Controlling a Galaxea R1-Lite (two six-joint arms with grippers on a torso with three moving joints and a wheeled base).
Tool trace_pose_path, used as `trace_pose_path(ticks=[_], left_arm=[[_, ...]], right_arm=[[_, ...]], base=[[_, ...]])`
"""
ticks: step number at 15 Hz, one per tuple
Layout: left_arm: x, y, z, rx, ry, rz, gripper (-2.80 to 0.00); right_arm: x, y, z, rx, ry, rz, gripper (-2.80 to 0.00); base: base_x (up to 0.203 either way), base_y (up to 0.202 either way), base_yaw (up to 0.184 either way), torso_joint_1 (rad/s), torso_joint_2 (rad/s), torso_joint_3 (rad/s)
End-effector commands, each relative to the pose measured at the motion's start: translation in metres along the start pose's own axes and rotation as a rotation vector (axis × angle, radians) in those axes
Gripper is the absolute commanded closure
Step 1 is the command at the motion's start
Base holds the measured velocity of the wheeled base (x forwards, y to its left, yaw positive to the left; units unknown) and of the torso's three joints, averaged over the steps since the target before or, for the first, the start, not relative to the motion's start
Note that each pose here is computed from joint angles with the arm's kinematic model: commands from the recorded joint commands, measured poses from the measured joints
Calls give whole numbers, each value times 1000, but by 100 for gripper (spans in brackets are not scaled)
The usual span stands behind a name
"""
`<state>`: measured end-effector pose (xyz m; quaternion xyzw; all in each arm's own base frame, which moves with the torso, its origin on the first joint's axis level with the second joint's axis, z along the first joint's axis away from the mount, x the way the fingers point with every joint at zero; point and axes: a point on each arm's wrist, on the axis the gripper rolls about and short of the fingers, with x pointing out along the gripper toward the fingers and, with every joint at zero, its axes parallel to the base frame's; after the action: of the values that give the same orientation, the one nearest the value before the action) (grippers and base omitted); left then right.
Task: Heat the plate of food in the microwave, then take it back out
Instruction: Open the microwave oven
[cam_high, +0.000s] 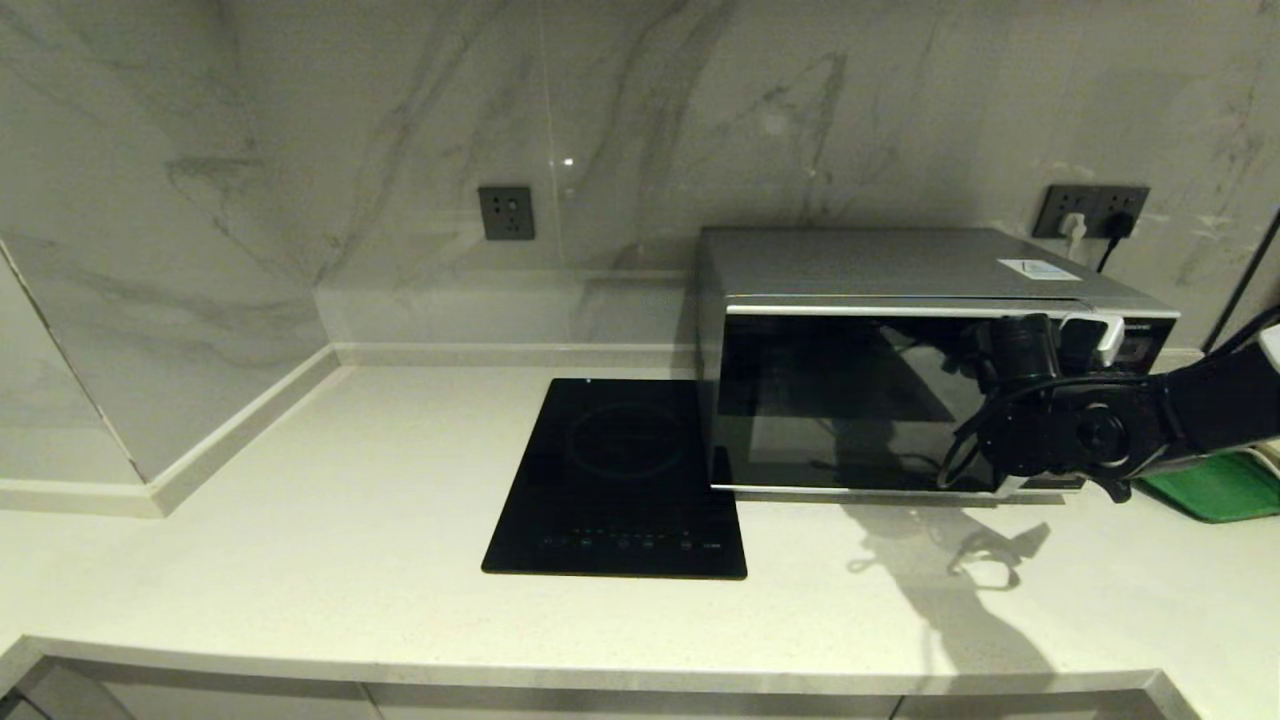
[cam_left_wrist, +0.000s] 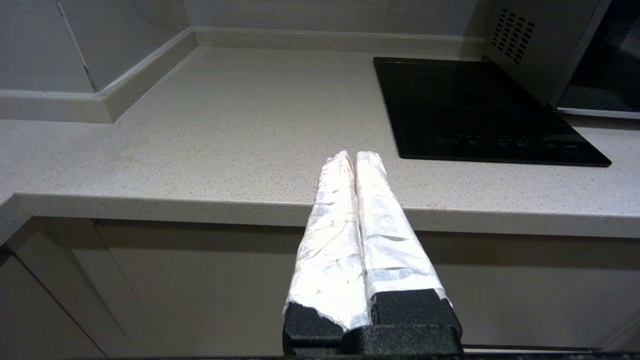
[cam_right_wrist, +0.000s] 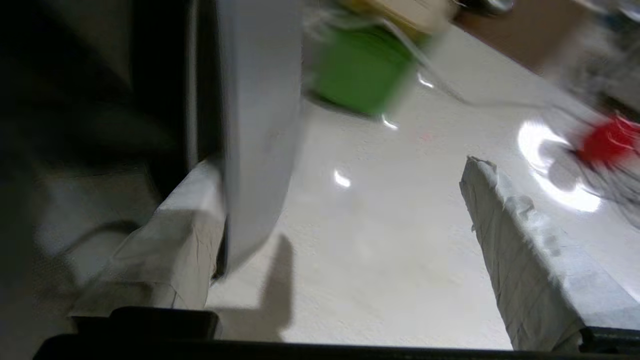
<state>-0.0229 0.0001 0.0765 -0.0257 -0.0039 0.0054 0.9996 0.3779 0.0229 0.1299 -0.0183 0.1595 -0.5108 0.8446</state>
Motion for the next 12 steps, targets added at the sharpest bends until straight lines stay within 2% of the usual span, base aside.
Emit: trace_pose_path(ticks=[1,4,6,9,12], left_arm=[[0,0,0,-1,-1,1,0],[0,0,0,-1,-2,1,0],[0,0,0,-1,-1,1,0],[0,0,0,-1,0,1,0],[0,0,0,-1,-1,0,0]], right_arm=[[-13,-12,11,29,-14,24,-280],[-15,-13,10,24,-13,27,-280],[-29,-12,5,3,-11,72,-280],[-81,-21,5,-23,-22,252,-280],[-146,-63,21,-4,-51,480,-280]], base=[[0,0,0,0,0,0],[0,0,0,0,0,0],[0,0,0,0,0,0],[0,0,0,0,0,0],[0,0,0,0,0,0]])
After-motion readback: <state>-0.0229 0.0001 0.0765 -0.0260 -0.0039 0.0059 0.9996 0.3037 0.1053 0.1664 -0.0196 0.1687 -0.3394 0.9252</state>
